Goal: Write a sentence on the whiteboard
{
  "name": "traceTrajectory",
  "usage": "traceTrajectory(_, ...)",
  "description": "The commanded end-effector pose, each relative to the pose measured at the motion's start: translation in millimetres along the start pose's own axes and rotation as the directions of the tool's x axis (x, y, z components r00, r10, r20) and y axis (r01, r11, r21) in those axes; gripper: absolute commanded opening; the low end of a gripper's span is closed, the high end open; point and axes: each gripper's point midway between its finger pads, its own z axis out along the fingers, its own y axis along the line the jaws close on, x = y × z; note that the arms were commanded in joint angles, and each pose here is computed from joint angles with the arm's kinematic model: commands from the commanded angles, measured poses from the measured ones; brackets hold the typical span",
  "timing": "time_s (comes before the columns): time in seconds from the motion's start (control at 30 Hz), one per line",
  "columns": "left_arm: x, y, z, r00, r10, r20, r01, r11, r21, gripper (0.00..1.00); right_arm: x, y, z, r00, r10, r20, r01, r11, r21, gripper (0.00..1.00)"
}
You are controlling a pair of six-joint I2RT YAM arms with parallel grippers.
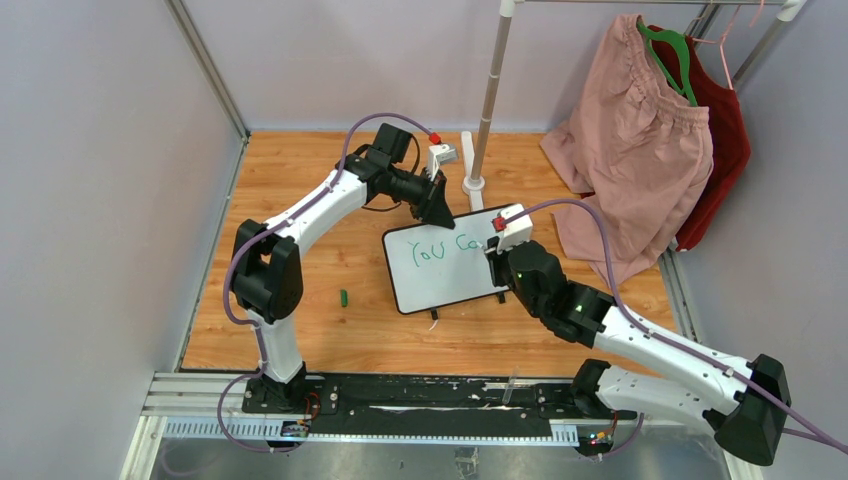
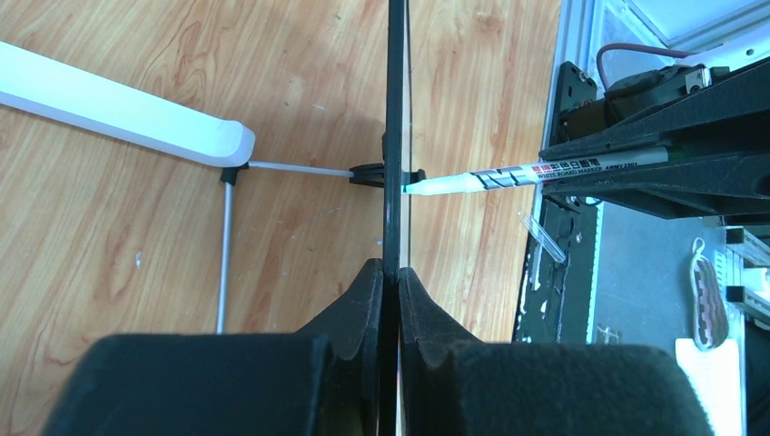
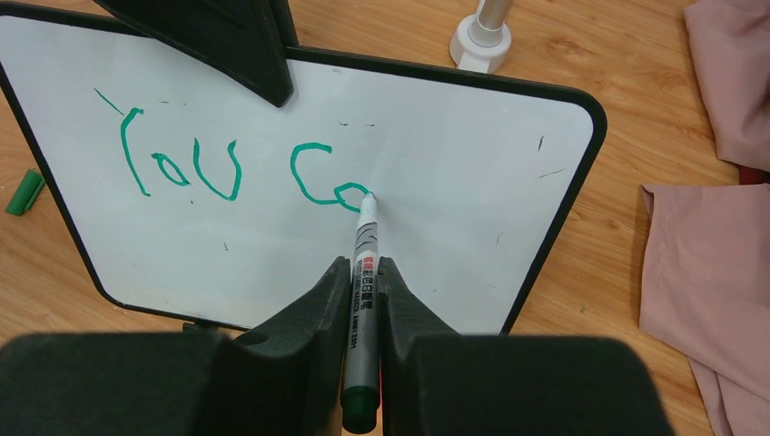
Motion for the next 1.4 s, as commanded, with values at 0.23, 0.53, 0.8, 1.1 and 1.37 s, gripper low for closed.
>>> traceTrajectory(0.23,-0.4,-10.5,-5.0,1.000,0.004,0.000,-0.004,1.000,0.001,0.00,-4.4,-10.2,-0.7,1.000,0.013,0.014,-0.013,0.999,0.037,0.00)
traceTrajectory(0.53,-0.5,-10.4,-4.9,1.000,0.003,0.000,-0.003,1.000,0.001,0.00,6.6,-13.4,-7.5,1.000,0.024,-0.003,-0.024,0.999,0.033,0.00)
traceTrajectory(0.8,-0.1,-9.9,-4.8,1.000,0.002,-0.001,-0.002,1.000,-0.001,0.00,-15.8,-10.7,-16.9,0.995,0.073,0.073,-0.073,0.997,-0.007,0.00)
traceTrajectory(1.1,-0.3,-10.7,-4.3,1.000,0.002,-0.001,-0.002,1.000,0.003,0.00,-25.5,-19.2,-14.5,0.993,0.069,0.099,-0.073,0.997,0.038,0.00)
traceTrajectory(1.37,0.3,-11.0,-3.7,1.000,0.002,-0.003,-0.002,1.000,0.004,0.00,-31.7,-17.3,-6.4,0.990,0.083,0.110,-0.088,0.995,0.038,0.00)
